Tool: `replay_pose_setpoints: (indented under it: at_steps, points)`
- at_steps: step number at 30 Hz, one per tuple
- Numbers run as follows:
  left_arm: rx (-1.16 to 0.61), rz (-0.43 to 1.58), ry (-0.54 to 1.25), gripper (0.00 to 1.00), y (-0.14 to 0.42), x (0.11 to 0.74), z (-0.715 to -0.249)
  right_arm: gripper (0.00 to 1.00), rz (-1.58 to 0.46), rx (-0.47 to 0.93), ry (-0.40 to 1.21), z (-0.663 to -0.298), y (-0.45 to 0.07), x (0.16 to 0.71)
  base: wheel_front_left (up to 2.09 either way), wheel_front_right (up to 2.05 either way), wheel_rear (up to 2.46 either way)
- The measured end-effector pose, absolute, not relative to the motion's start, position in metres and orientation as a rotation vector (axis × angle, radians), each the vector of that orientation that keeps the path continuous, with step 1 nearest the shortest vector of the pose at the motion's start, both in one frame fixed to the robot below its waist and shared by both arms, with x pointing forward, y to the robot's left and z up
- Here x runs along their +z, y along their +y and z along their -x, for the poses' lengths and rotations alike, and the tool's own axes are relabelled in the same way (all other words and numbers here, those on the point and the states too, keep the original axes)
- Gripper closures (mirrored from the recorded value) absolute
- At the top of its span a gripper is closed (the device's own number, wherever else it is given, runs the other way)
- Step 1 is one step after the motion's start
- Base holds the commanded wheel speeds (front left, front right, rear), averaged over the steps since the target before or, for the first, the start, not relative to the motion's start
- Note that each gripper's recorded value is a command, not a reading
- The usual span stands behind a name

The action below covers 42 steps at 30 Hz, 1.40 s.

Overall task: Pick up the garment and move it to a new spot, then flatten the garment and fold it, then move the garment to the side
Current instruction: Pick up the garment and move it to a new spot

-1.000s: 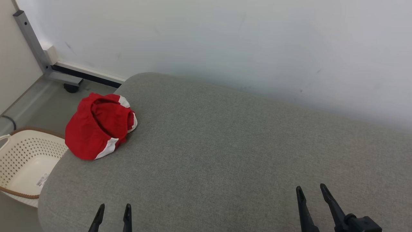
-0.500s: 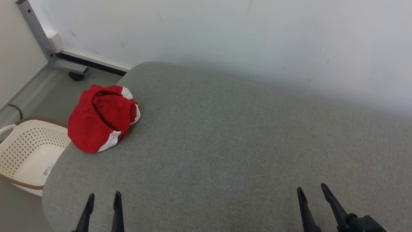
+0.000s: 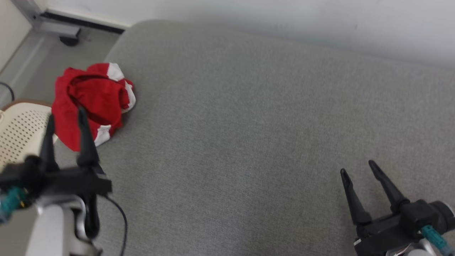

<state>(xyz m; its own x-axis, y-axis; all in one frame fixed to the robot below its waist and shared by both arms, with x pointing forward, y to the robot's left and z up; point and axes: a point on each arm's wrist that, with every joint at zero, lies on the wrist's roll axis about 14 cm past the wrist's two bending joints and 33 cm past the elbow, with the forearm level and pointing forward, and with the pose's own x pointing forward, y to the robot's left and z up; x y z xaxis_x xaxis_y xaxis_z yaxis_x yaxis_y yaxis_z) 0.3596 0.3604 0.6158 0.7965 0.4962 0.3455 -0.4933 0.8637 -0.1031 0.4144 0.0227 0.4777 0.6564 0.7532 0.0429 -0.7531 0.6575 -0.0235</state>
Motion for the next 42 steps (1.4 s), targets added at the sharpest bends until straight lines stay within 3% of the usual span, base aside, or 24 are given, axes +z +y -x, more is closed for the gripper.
replay_pose_setpoints:
  at_steps: [10, 16, 30, 38, 39, 40, 42]
  points:
    - [0.603, -0.053, -0.263, 0.00, 0.415, 0.605, -0.439, 0.00, 0.013, 0.838, 0.017, -0.447, 0.007, 0.436, 0.00, 0.00, 0.00]
    - [0.636, -0.049, -0.003, 0.00, 0.438, 0.556, -0.476, 0.00, 0.000, 0.828, 0.029, -0.461, 0.002, 0.420, 0.00, 0.00, 0.00]
    - [0.592, 0.024, 0.573, 0.00, 0.436, 0.445, -0.500, 0.00, -0.034, 0.790, 0.031, -0.479, -0.006, 0.403, 0.00, 0.00, 0.00]
    - [0.569, 0.029, 0.691, 0.00, 0.424, 0.411, -0.496, 0.00, -0.045, 0.776, 0.024, -0.485, -0.007, 0.402, 0.00, 0.00, 0.00]
    - [0.566, 0.026, 0.684, 0.58, 0.424, 0.411, -0.497, 0.00, -0.046, 0.772, 0.024, -0.485, -0.008, 0.403, 0.00, 0.00, 0.00]
    - [0.558, 0.022, 0.671, 1.00, 0.423, 0.412, -0.498, 0.00, -0.046, 0.770, 0.023, -0.485, -0.008, 0.403, 0.00, 0.00, 0.00]
    - [0.542, 0.013, 0.632, 1.00, 0.420, 0.414, -0.501, 0.00, -0.046, 0.766, 0.023, -0.485, -0.009, 0.404, 0.00, 0.00, 0.00]
